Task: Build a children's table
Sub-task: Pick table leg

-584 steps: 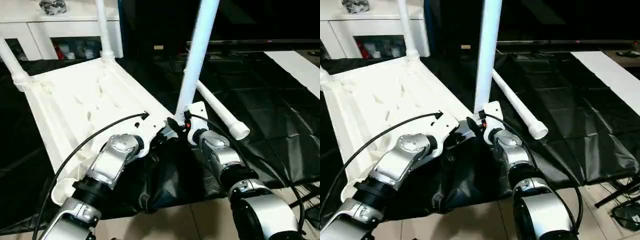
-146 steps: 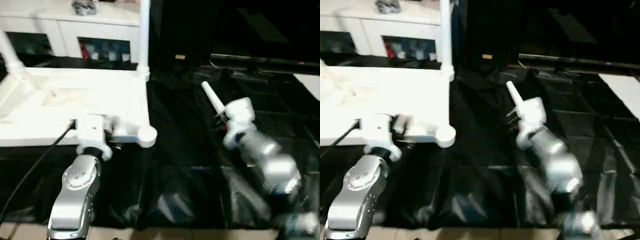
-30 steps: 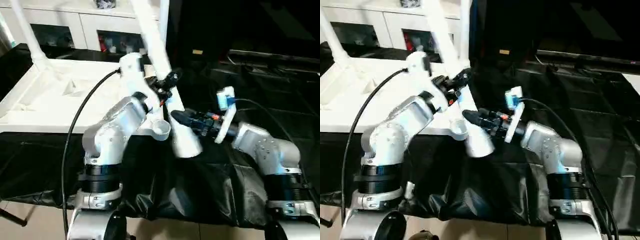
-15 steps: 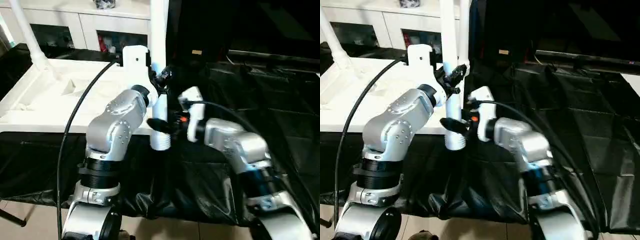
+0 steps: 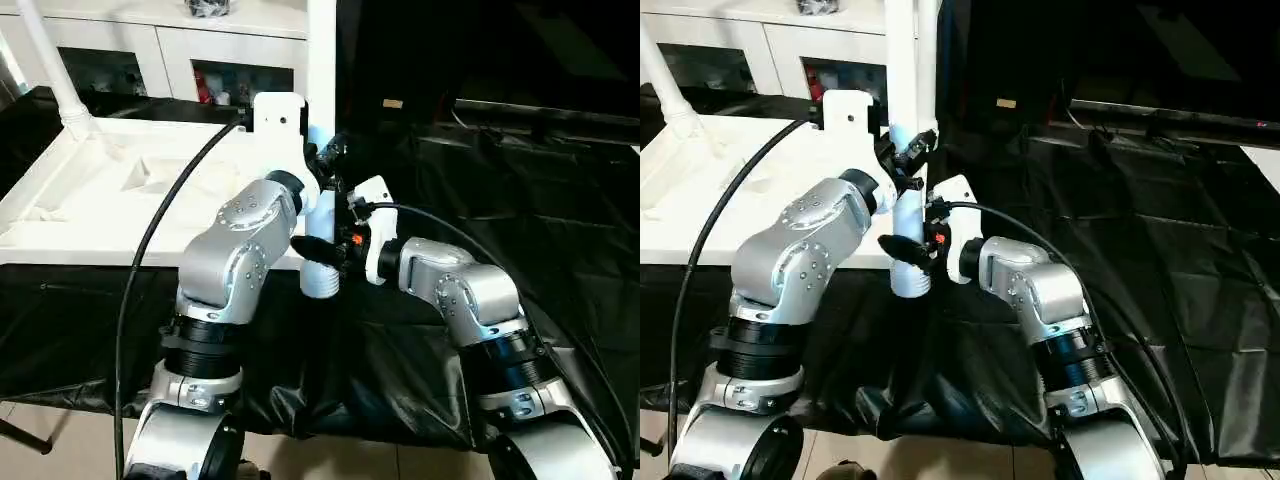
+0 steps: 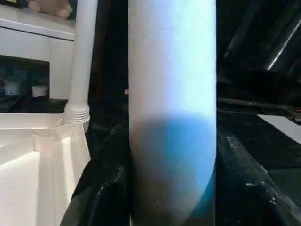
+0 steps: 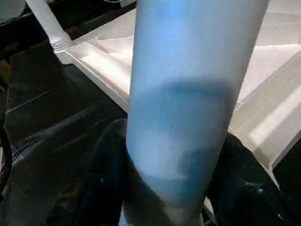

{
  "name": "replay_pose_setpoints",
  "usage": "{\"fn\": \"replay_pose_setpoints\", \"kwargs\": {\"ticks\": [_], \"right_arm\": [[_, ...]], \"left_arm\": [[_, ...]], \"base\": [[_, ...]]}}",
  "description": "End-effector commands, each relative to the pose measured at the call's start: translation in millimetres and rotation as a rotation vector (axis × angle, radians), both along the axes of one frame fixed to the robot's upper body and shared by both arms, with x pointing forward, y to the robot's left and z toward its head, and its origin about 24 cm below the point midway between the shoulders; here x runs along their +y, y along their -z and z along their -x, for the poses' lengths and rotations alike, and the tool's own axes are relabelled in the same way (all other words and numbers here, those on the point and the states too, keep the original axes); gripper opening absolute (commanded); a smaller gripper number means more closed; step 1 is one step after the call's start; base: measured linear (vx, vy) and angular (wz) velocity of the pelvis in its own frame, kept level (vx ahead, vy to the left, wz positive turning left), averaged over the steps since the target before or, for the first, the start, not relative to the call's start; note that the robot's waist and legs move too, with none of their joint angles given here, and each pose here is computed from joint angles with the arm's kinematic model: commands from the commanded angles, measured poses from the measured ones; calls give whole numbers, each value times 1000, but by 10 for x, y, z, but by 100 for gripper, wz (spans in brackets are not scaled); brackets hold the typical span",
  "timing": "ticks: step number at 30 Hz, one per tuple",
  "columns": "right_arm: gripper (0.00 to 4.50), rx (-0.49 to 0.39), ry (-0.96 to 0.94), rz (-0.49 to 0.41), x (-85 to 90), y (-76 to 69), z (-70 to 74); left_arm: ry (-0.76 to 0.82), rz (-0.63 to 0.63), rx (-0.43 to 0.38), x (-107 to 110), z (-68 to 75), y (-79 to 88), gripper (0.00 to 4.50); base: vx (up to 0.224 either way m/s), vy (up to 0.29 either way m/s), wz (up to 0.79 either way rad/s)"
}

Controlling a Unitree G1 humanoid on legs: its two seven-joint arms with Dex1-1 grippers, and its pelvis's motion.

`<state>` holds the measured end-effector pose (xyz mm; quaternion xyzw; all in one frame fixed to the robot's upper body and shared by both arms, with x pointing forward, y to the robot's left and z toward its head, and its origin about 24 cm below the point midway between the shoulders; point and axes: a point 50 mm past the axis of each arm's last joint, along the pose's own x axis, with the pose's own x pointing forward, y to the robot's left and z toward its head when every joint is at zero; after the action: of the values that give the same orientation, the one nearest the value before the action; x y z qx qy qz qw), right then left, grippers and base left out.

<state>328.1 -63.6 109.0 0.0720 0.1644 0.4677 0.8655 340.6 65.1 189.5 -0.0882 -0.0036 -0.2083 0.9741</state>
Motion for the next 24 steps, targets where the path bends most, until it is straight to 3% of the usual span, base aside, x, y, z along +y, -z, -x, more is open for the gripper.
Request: {"fn": "replay_pose_setpoints", "kwargs": {"ticks": [1,2,5,8,12,18,19,23,24], "right_arm": [[193,-46,-34,-38,-82,-54,10],[193,-52,-42,-46,-94,-58,14],[190,-84,-192,-200,-230,-165,138],[188,-85,-260,-246,-290,-197,201],[188,-94,-371,-313,-425,-236,296],[188,-45,-468,-324,-528,-213,353],[188,-22,-507,-301,-553,-186,378],[188,-7,-528,-287,-576,-170,393],[188,-1,-541,-287,-585,-171,399]], "left_arm": [[83,38,-27,-49,49,-76,253],[97,48,-27,-54,56,-78,253],[176,111,-11,-42,83,-61,274],[221,176,14,-28,98,-44,300],[432,305,26,-10,202,-26,330],[770,477,42,32,392,-42,347],[867,464,48,31,453,-38,347],[974,440,47,26,543,-47,347],[1013,441,39,31,573,-64,329]], "base": [[0,0,0],[0,0,0],[0,0,0],[0,0,0],[0,0,0],[0,0,0],[0,0,0],[0,0,0],[0,0,0]]}}
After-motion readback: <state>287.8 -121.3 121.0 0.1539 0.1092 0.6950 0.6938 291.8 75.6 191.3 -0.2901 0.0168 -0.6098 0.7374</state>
